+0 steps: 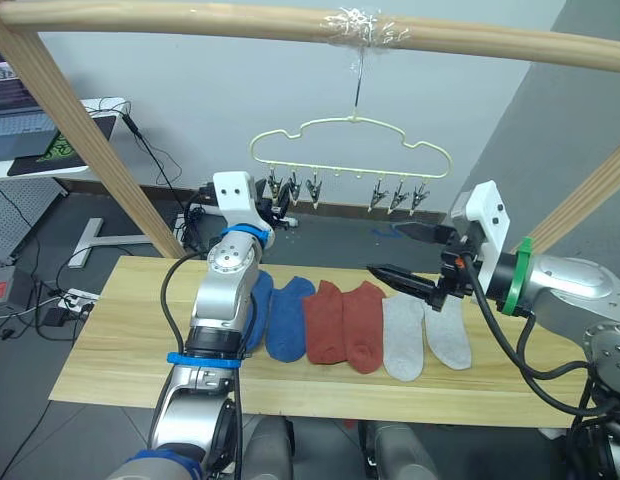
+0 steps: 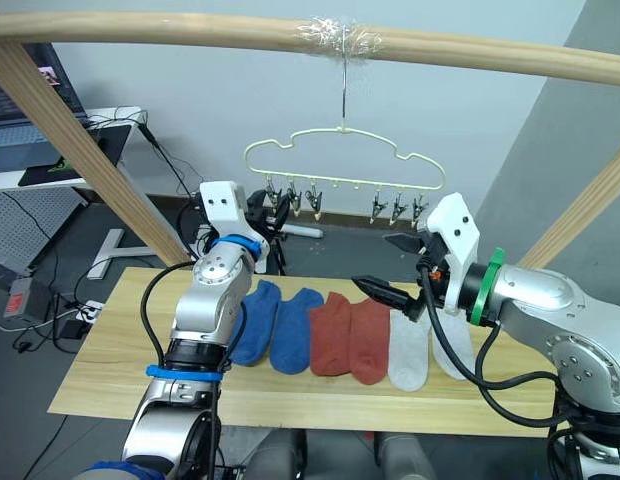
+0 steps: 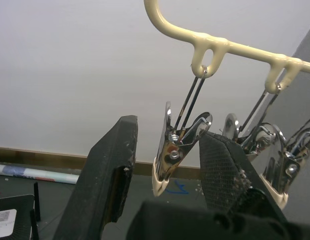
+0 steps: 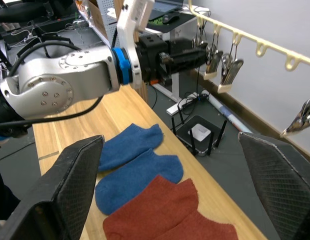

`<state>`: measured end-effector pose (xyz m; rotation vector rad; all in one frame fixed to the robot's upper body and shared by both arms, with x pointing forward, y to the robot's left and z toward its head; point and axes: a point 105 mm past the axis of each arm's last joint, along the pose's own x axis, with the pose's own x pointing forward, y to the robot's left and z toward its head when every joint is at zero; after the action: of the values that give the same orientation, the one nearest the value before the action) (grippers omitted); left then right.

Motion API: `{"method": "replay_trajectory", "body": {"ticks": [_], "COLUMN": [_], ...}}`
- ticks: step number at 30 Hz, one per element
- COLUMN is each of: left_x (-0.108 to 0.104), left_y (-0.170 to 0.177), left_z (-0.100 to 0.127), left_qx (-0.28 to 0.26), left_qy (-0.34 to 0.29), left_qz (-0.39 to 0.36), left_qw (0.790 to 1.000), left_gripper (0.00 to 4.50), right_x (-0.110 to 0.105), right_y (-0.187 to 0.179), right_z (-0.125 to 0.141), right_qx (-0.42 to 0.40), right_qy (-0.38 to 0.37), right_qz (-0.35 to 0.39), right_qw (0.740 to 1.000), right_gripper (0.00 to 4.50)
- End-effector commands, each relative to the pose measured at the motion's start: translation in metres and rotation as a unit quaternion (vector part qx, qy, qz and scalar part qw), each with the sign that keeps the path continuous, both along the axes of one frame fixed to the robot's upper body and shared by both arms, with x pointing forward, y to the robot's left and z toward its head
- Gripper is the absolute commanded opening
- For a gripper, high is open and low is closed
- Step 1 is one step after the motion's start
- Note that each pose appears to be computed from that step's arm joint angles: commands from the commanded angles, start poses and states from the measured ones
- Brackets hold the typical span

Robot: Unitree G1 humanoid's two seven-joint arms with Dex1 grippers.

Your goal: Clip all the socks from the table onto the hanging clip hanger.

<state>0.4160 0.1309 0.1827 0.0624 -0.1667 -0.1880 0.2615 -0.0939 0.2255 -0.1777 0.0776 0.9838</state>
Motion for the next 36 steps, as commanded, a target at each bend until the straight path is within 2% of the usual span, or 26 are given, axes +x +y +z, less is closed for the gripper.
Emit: {"method": "replay_trajectory", "body": {"ticks": [1,29,32,36], "left_x": [0.002,0.006,0.006,0.006], "left_y": [-0.001,-0.008,-0.010,-0.011], "left_z": [0.021,0.036,0.037,0.036], "left_qx": [-0.005,-0.022,-0.022,-0.022], "left_qy": [-0.036,-0.054,-0.057,-0.055], "left_qz": [0.003,0.000,-0.002,-0.004], "left_qw": [0.999,0.998,0.998,0.998], "left_gripper": [2.21,2.21,1.68,0.53], "right_x": [-0.008,-0.014,-0.014,-0.015], "right_y": [0.004,0.007,0.007,0.007], "right_z": [0.015,0.011,0.010,0.010], "right_qx": [0.002,0.007,0.007,0.007], "right_qy": [-0.029,-0.017,-0.016,-0.016], "right_qz": [0.017,0.018,0.016,0.015], "right_qw": [0.999,1.000,1.000,1.000], "right_gripper": [4.50,4.50,4.50,4.50]}}
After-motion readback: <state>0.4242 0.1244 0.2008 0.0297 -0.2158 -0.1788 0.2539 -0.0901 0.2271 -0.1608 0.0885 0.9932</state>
